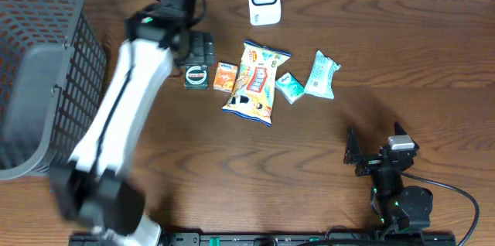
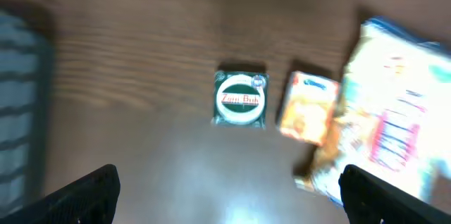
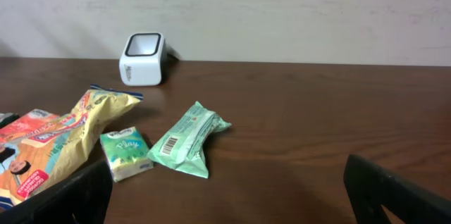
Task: Scan the item barcode
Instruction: 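Carry the Zam-Buk box with the left gripper and set it on the table, then park the left gripper by the basket and reach the right gripper forward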
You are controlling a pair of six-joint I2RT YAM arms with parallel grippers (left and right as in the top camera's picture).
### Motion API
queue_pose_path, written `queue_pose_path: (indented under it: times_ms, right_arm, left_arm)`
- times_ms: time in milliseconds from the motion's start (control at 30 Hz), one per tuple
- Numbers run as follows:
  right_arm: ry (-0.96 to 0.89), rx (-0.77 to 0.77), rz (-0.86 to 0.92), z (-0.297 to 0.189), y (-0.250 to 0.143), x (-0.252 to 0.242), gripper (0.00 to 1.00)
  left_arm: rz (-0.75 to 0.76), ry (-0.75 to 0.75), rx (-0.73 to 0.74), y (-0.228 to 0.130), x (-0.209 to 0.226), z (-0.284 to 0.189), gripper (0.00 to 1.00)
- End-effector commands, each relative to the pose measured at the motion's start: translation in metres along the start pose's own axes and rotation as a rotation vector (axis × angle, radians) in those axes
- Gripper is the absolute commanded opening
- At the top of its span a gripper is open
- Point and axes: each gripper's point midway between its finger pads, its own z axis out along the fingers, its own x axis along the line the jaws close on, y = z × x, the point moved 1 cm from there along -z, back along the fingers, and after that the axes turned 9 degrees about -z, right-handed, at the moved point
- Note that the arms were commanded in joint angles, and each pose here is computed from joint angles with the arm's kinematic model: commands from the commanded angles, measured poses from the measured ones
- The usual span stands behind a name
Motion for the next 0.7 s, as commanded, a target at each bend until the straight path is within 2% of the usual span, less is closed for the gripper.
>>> queue_pose_path:
  times_ms: [0,200,467,567,667]
  right_arm:
    - [-0.003,0.0,0.014,0.0,0.0,-0.001,0.99]
    - [-0.003,0.0,0.014,0.0,0.0,-0.001,0.99]
    - [0.009,-0.016,0.03,0.0,0.003,0.001,0.99]
    - [0.232,-0.074,0.245,-0.005,0.021,0.035,0.99]
    - [0.489,-0.029,0.447,-0.019,0.027,0.072,0.99]
  left_arm:
    - [-0.083,-0.007,-0.077,0.002,0.017,-0.051,0.97]
    - [-0.275,0.045,-0.083,-0.009,0.069,-0.086,0.98]
    - [-0.363,0.176,0.059,-0.038,0.116,-0.081,0.98]
    - [-0.437,0.2,0.065,-0.04,0.129,-0.079,0.98]
    - [-0.491,0.216,0.053,-0.037,0.143,-0.079,0.98]
